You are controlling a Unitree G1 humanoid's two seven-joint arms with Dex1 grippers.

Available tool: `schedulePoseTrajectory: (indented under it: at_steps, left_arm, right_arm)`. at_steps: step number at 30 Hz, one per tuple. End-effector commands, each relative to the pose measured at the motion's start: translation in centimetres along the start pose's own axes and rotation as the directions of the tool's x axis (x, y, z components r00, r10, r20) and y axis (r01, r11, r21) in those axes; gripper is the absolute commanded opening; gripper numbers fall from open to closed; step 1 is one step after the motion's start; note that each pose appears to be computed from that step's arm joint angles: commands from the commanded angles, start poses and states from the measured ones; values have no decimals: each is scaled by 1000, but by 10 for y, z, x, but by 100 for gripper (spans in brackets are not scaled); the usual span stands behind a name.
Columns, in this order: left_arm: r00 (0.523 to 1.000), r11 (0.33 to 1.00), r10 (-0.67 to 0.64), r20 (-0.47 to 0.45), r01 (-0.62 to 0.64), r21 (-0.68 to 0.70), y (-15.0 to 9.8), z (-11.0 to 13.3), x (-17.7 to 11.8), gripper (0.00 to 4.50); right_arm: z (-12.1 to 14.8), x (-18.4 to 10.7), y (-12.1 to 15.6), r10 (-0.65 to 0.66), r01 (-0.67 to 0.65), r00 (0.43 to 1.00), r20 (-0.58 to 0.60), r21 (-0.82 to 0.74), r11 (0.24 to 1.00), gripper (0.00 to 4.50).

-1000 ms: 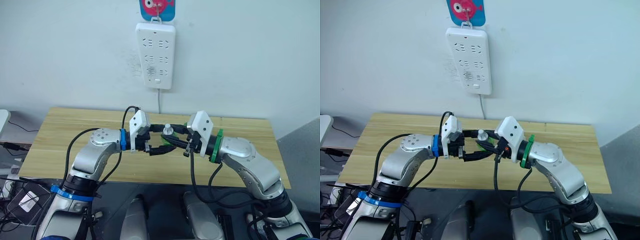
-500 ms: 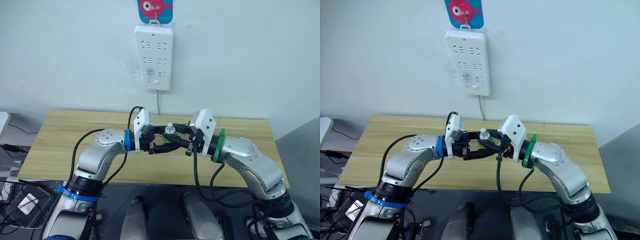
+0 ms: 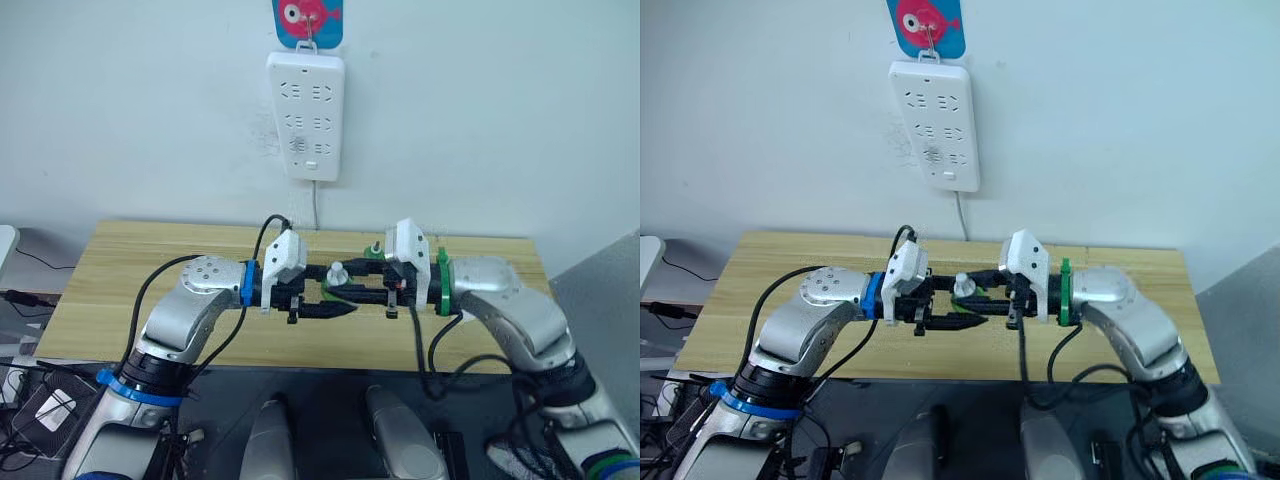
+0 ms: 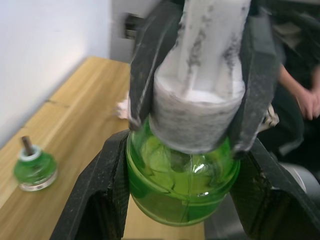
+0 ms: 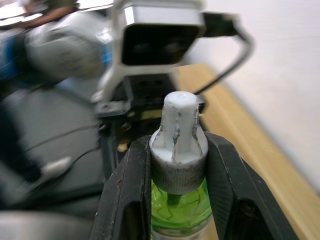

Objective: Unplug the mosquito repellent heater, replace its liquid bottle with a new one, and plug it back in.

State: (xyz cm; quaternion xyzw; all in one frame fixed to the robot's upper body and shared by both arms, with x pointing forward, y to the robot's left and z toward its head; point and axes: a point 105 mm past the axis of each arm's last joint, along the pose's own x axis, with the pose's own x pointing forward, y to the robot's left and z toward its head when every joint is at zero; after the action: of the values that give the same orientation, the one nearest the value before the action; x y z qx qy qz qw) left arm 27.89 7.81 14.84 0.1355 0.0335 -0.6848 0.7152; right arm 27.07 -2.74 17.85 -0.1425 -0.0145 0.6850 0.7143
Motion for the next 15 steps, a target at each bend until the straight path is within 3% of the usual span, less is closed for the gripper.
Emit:
schedulePoseTrajectory:
  at_steps: [1, 3, 6, 7, 13, 15]
  left_arm:
    - [999, 997, -32, -13, 33, 73, 0, 8, -5, 232]
    - [1000, 996, -29, -9, 30, 79, 3, 10, -4, 232]
    - [1000, 997, -11, 2, 11, 71, 4, 8, -2, 232]
    - [1000, 998, 0, 4, -1, 65, 5, 7, -1, 232]
    - [997, 995, 76, 14, -77, 56, 12, 0, -1, 232]
    - [995, 994, 97, 20, -98, 58, 14, -1, 0, 232]
  right_arm:
    - [-1, -13, -3, 123, -124, 991, -54, -24, 992, 108]
    - [2, -18, 1, 160, -160, 985, -58, 3, 987, 108]
    - [6, -23, -6, 74, -77, 996, -54, -44, 996, 108]
    - [9, -27, -9, 21, -24, 999, -38, -55, 998, 181]
    - [20, -47, -4, -265, 265, 964, 15, -72, 962, 397]
    - [18, -47, 4, -350, 349, 937, 6, -65, 935, 402]
